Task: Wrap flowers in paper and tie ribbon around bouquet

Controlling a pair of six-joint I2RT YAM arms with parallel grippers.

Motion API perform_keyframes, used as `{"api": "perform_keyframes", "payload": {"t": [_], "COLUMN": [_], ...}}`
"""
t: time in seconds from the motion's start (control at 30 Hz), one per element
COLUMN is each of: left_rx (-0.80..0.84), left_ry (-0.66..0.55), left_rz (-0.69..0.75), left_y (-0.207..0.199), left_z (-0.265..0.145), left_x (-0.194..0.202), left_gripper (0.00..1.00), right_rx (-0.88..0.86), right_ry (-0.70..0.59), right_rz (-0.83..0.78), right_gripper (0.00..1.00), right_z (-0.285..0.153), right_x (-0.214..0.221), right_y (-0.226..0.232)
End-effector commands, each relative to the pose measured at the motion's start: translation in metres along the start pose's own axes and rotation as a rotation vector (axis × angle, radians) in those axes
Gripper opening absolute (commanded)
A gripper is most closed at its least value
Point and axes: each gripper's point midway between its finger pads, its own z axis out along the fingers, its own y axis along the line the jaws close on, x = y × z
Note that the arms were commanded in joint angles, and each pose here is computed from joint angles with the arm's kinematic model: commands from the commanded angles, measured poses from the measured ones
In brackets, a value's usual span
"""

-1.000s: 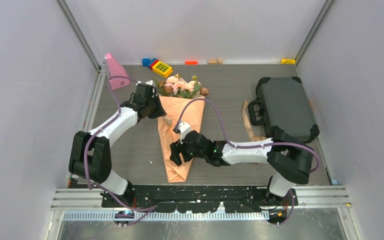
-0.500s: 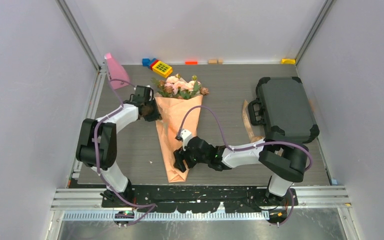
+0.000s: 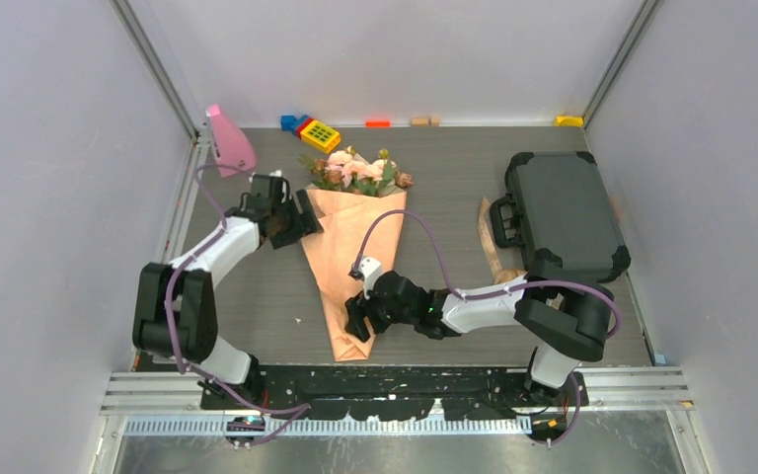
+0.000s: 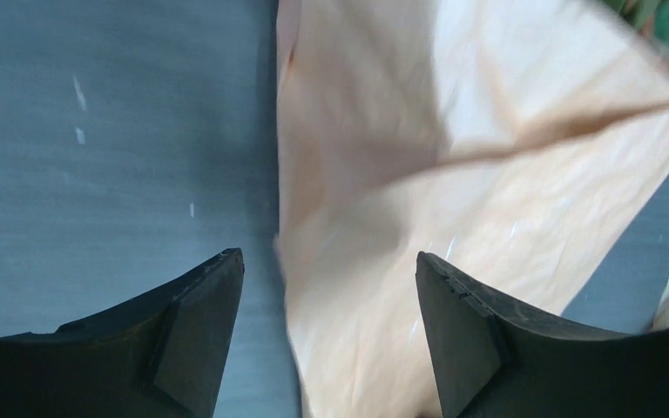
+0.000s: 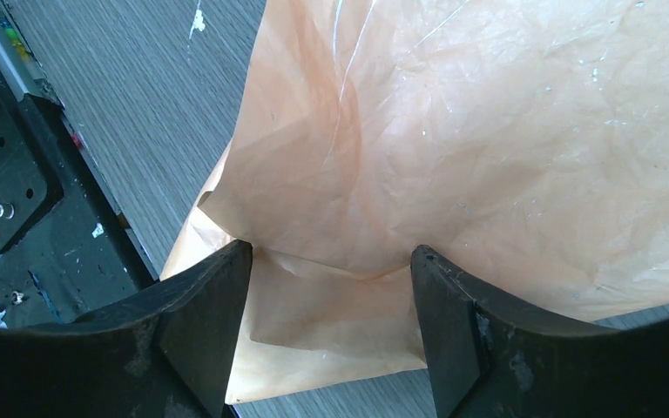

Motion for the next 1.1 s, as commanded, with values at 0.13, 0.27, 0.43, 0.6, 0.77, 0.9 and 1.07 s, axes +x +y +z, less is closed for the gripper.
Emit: {"api": "perform_keyframes", "payload": {"t": [0.13, 0.27, 0.43, 0.6, 0.77, 0.9, 1.07], "left_rx": [0.227, 0.209, 0.185, 0.198, 0.186, 0.173, 0.145], "left_ry": [0.085, 0.095, 0.123, 0.148, 0.154, 0.153, 0.149], "left_rz": [-0.124, -0.127, -0.117, -0.116, -0.118, -0.117, -0.121], "left_y": [-0.009, -0.003, 0.0, 0.002, 0.006, 0.009, 0.014], "left_z": [-0.021, -0.013, -0.002, 0.004, 0.007, 0.008, 0.008], "left_x": [0.076, 0.082, 0.083, 0.091, 0.096, 0.096, 0.097], "left_gripper": [0.69, 0.27, 0.0, 0.0, 0.0, 0.0, 0.0], "right_rx": [-0.013, -0.053, -0.16, -0.264, -0.239, -0.23, -0.303], "right_ry": [0.041, 0.039, -0.006, -0.083, -0.126, -0.14, -0.013], "right_rz": [0.005, 0.002, -0.014, -0.031, 0.006, 0.123, 0.139], "right_gripper": [0.73, 0.75, 0.73, 0.66, 0.56, 0.4, 0.34], "right_z": [-0.005, -0.01, -0.032, -0.051, -0.028, 0.002, 0.014], "right_x": [0.013, 0.01, -0.014, -0.047, -0.075, -0.087, -0.036], "right_y": [0.002, 0.011, 0.04, 0.066, 0.061, 0.03, 0.028]}}
